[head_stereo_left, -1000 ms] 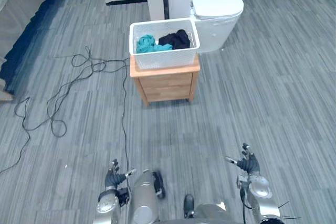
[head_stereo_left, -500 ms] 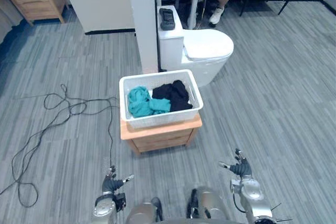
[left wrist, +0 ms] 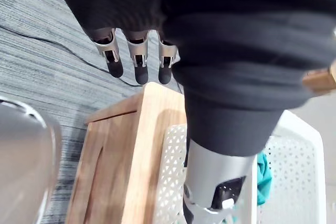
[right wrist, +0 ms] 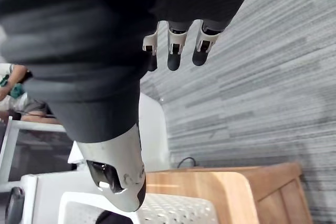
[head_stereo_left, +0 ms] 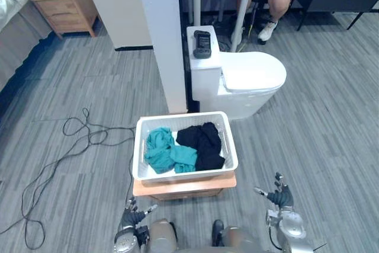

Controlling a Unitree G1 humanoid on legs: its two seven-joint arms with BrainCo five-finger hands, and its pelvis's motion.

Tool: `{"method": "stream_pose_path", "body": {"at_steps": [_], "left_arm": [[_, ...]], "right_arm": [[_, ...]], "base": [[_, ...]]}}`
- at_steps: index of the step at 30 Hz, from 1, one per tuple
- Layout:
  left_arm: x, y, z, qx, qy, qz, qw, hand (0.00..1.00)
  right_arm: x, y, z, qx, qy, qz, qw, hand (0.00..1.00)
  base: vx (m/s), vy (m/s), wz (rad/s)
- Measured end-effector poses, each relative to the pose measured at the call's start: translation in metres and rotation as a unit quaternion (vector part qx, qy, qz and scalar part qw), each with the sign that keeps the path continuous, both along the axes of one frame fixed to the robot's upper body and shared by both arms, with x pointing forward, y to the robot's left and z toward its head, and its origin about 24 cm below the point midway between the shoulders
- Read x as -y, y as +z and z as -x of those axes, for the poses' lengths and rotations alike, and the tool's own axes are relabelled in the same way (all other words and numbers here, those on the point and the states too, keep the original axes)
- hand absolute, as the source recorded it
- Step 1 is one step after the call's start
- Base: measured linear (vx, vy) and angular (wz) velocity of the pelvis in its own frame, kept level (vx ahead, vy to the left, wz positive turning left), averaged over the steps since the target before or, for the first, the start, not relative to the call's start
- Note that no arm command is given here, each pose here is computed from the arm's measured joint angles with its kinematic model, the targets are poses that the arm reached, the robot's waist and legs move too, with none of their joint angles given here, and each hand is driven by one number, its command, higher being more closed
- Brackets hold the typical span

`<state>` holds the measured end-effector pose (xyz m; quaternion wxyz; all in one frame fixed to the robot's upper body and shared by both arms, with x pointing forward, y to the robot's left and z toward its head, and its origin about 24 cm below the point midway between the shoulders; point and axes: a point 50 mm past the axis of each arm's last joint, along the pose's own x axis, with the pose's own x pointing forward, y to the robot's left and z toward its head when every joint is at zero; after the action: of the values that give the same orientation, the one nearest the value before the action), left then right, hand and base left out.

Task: Pick up the laundry basket with both hands and put the clothes into the washing machine.

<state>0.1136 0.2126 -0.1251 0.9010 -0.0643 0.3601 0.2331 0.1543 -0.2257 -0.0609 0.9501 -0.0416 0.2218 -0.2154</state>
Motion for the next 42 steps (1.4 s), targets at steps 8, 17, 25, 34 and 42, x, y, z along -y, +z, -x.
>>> {"method": "stream_pose_path", "body": {"at_steps": [8,17,25,34,42], "left_arm": [[-0.030,0.022,-0.011,0.048,0.011,-0.048,0.998,0.00],[-0.018,0.045,-0.069,0.115,-0.046,-0.067,0.990,0.00],[-0.003,0.052,-0.112,0.117,-0.099,-0.092,0.984,0.00],[0.011,0.062,-0.148,0.112,-0.133,-0.116,0.978,1.00],[0.005,0.075,-0.160,0.133,-0.123,-0.134,0.974,1.00]], "right_arm": [[0.001,0.017,-0.010,0.042,0.007,0.016,0.999,0.00],[0.009,0.022,-0.062,0.045,0.055,0.056,0.996,0.00],[-0.012,0.035,-0.116,0.055,0.093,0.057,0.993,0.00],[-0.043,0.072,-0.182,0.067,0.169,0.097,0.979,1.00],[-0.047,0.087,-0.193,0.078,0.186,0.122,0.972,1.00]], "base": [[0.11,0.031,-0.05],[0.02,-0.008,-0.06],[-0.09,0.034,-0.05],[-0.15,0.018,-0.03],[-0.06,0.008,-0.02]]}}
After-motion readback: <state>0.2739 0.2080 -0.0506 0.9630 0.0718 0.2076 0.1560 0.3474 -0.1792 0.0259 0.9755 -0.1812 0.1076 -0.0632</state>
